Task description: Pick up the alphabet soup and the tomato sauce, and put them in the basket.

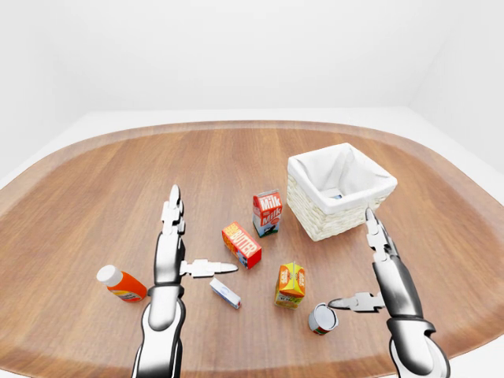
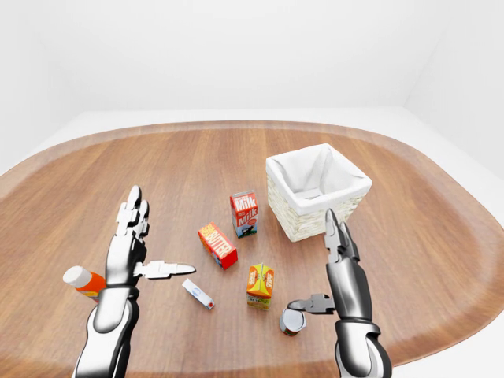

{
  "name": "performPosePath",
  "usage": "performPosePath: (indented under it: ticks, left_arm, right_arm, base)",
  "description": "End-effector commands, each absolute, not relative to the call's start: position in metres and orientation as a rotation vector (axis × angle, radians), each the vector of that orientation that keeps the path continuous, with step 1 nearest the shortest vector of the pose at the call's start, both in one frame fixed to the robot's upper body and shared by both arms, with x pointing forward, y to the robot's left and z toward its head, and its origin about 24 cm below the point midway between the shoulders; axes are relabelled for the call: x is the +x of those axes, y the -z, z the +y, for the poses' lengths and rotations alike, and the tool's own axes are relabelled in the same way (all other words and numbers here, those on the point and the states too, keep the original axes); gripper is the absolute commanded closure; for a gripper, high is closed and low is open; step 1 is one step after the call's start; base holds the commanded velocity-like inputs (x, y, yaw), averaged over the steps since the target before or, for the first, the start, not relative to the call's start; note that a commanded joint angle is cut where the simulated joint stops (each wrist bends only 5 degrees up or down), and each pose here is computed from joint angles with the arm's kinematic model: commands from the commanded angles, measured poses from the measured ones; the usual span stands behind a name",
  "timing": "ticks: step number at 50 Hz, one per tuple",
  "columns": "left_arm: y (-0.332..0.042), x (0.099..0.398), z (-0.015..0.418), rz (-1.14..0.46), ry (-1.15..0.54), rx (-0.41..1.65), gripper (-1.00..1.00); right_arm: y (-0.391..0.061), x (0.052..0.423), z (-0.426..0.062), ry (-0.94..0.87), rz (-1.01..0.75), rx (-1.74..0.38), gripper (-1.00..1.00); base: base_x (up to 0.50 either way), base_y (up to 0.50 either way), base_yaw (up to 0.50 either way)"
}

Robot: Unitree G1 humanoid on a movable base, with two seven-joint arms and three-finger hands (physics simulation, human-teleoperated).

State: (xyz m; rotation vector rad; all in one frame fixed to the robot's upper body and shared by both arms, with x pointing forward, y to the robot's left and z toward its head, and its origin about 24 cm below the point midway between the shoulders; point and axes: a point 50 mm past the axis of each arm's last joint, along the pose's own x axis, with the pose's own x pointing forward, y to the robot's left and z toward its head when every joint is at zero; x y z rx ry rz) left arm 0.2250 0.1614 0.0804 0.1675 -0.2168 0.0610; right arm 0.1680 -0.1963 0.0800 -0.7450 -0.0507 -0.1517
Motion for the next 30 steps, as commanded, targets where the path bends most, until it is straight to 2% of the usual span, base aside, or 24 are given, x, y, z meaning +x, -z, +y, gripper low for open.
performPosePath:
  ticks: [1,30]
  left_arm:
    - [-0.08,0.225,0.161,-0.216,-0.055,0.168,-1.0]
    - [-0.082,0.225,0.161,-0.223,-0.056,0.162,-1.0]
  right_arm:
    - [-0.069,0.16,-0.198,0.162,0.01,-0.734,-1.0]
    - [-0.05,0.147,-0.196,0.158,0.104,-0.736,-1.0]
  base:
    - [0.0,0.0,0.0]
    - [0.0,0.0,0.0]
